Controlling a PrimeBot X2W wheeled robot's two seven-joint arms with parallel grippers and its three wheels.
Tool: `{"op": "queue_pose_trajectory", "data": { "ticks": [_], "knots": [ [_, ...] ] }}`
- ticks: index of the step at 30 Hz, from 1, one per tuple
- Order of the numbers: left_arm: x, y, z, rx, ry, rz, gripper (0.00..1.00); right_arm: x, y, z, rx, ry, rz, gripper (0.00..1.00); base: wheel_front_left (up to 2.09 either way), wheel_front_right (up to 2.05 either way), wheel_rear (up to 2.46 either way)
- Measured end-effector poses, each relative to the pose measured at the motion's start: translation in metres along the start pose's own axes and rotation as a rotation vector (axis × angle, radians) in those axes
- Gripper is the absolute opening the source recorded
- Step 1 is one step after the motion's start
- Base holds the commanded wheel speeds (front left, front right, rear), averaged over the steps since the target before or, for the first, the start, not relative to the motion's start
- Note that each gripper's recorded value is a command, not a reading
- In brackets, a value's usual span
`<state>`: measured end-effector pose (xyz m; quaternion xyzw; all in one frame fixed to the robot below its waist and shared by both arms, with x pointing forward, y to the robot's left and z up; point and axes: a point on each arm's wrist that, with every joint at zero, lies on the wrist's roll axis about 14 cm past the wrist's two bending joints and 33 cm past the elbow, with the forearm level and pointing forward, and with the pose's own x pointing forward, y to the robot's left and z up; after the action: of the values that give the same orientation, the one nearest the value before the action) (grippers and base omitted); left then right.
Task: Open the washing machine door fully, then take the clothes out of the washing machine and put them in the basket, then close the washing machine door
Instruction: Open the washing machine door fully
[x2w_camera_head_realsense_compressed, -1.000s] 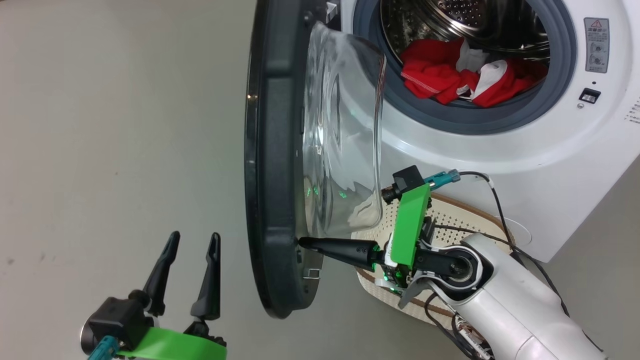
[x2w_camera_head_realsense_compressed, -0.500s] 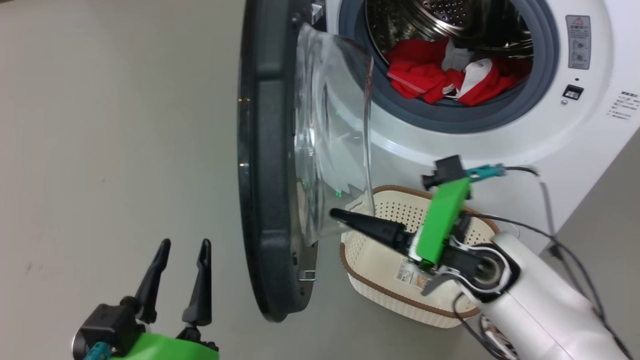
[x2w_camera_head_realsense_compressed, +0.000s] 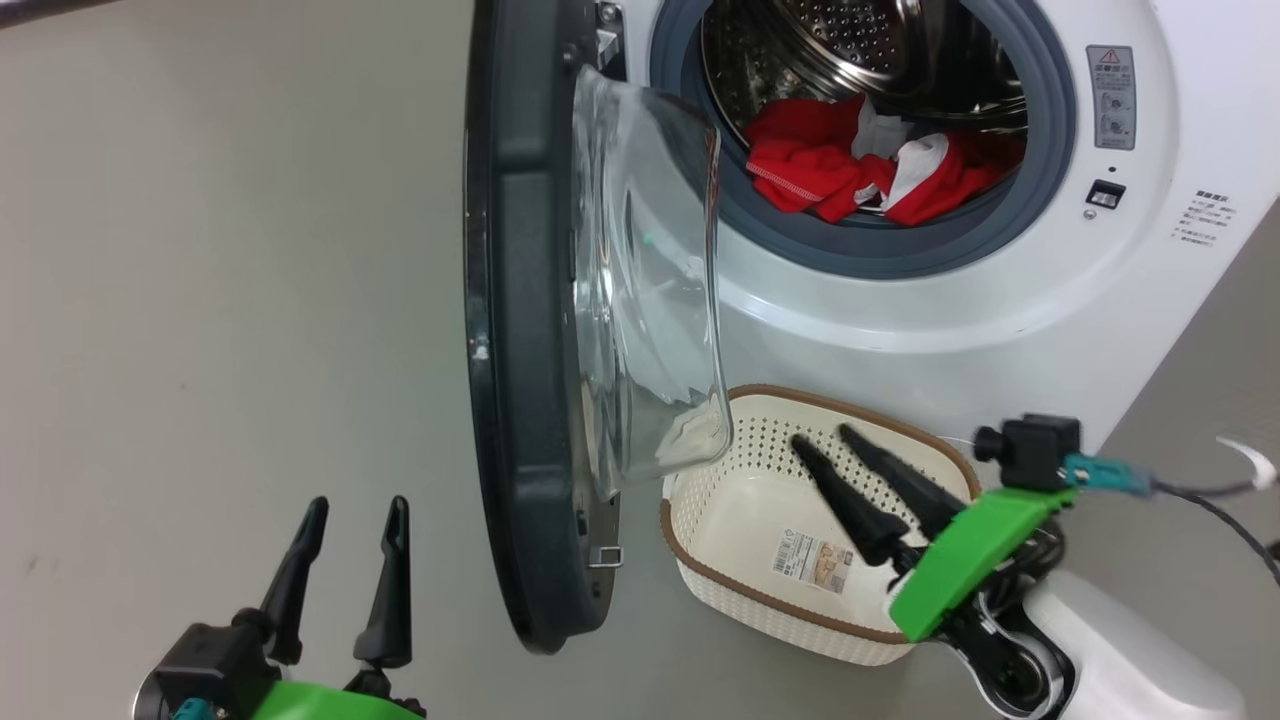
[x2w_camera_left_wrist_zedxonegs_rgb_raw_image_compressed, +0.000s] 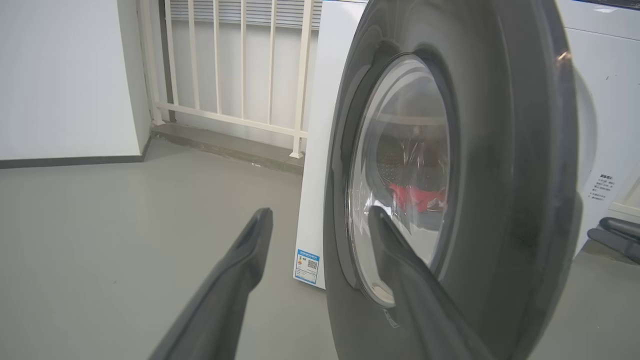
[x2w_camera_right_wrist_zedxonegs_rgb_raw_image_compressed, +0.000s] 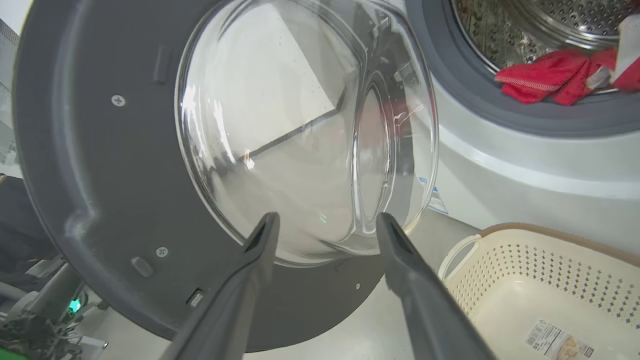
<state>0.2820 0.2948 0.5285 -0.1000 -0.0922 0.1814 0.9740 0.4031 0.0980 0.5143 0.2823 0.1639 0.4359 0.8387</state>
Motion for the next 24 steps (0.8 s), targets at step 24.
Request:
{"op": "queue_pose_trajectory", "data": {
  "ticks": [24],
  "knots": [
    [-0.006,0.004,0.001,-0.017,-0.008,0.005,1.0,-0.061,-0.048,0.042,-0.47,-0.303,-0.315,1.0,0.0,0.0,0.0]
  ]
}}
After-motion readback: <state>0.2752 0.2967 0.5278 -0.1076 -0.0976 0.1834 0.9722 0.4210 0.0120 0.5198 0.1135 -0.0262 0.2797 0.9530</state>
